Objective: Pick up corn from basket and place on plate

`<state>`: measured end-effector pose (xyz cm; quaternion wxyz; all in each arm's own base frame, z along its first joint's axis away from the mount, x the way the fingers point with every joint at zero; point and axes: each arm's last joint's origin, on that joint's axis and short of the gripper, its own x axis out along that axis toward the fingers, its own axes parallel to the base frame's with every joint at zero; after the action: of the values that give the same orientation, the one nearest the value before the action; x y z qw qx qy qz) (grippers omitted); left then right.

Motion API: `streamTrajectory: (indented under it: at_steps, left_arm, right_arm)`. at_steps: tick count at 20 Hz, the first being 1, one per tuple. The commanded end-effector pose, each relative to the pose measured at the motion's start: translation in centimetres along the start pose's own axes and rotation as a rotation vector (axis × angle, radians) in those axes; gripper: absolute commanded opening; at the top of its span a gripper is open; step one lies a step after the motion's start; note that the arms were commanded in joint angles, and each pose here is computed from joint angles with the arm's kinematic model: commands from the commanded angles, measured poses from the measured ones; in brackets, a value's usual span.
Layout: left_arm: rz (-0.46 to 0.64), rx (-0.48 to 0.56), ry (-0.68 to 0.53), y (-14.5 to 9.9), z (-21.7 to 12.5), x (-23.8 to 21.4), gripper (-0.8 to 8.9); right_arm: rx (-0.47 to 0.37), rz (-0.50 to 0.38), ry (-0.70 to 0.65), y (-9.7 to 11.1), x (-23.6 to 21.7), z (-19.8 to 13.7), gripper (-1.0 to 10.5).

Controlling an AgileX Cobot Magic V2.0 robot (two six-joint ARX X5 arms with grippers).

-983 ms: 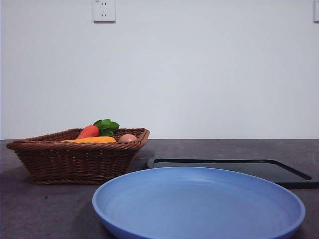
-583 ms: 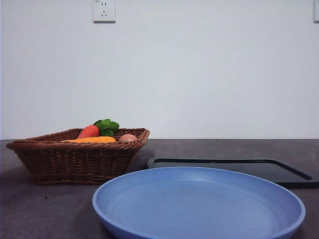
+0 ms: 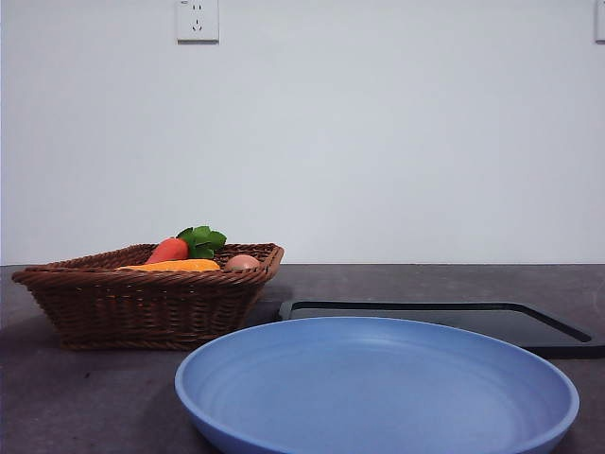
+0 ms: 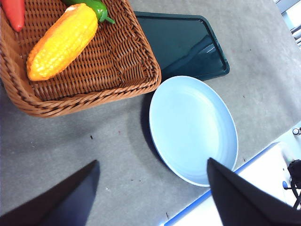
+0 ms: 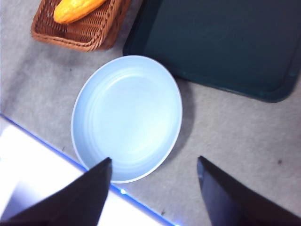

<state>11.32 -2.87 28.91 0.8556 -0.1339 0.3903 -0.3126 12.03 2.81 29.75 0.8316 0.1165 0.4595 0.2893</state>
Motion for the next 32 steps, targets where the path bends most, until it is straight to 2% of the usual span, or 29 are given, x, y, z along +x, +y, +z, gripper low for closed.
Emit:
streamTrajectory:
  at_steps: [1, 6, 12, 18, 23, 27, 30, 32]
  left_arm:
    - [-0.006, 0.024, -0.019, -0.2, 0.5, -0.2, 3.9]
    - [-0.006, 0.023, -0.02, -0.2, 0.5, -0.2, 3.9]
    - [-0.006, 0.023, -0.02, -0.2, 0.5, -0.2, 3.9]
    - [-0.006, 0.024, -0.02, -0.2, 0.5, -0.2, 3.9]
    - [-0.006, 0.023, -0.019, -0.2, 0.5, -0.2, 3.89]
    - [-0.006, 0.023, -0.019, -0.2, 0.5, -0.2, 3.89]
    - [-0.006, 0.023, -0.019, -0.2, 0.5, -0.2, 3.89]
    - [-0.006, 0.023, -0.019, -0.2, 0.5, -0.2, 3.89]
  right_arm:
    - [0.015, 0.016, 0.009, 0.1, 0.5, 0.9, 3.1]
    - [0.024, 0.046, 0.115, -0.5, 4.0, 2.7, 3.1]
    - [0.048, 0.02, 0.264, -2.1, 10.0, 4.4, 3.1]
    - [0.043, 0.02, 0.378, -3.2, 15.5, 4.6, 3.1]
    - [0.039, -0.037, 0.454, -4.1, 18.6, 4.0, 3.1]
    - [0.032, -0.036, 0.48, -4.2, 19.7, 3.7, 2.1]
    - [0.019, -0.034, 0.484, -4.0, 19.8, 3.7, 0.7]
    - [0.015, -0.038, 0.485, -3.9, 19.8, 3.6, 0.4]
